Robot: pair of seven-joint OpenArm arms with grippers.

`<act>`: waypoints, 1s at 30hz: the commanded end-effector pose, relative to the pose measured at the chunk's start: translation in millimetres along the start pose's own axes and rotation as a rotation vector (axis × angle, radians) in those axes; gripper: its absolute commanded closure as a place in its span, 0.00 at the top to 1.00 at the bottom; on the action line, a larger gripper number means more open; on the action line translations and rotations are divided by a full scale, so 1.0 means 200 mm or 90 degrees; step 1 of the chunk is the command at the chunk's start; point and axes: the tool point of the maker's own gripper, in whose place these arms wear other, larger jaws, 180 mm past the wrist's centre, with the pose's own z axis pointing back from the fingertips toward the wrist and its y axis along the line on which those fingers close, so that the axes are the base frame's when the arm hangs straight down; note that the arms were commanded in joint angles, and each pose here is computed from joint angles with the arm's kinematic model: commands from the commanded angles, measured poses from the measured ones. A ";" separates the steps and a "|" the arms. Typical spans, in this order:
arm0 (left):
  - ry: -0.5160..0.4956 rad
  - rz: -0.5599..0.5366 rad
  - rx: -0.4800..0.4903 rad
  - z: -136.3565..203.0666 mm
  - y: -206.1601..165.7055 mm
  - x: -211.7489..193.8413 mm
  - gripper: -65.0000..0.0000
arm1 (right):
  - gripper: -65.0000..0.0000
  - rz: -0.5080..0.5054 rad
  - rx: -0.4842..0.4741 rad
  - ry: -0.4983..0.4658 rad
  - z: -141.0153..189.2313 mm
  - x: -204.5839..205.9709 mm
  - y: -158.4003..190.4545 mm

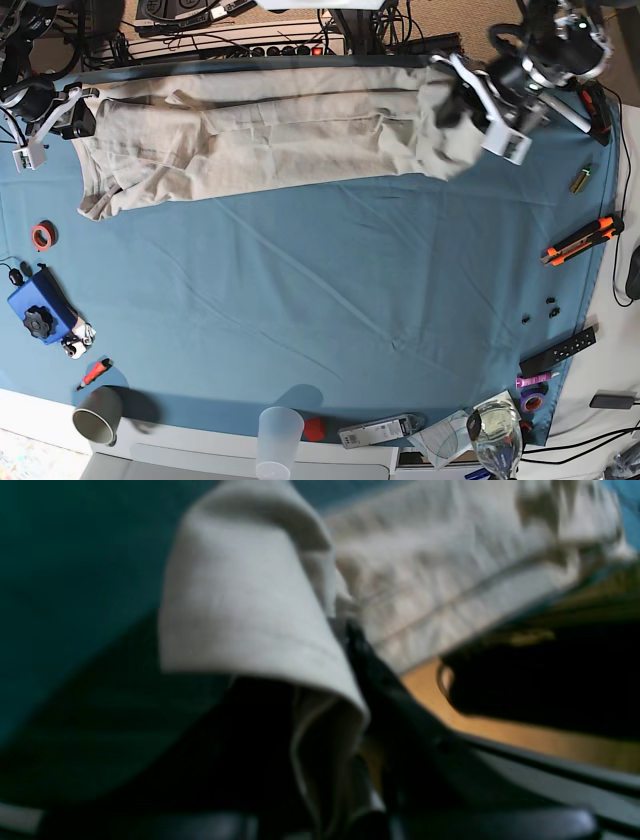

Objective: Fold the T-shirt properly
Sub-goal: 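Fold the strip end over toward the right gripper with the left gripper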

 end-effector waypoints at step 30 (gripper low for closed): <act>-0.055 -0.152 -0.201 -0.57 -0.80 0.21 0.00 | 0.26 0.017 -0.008 -0.022 0.03 0.06 -0.02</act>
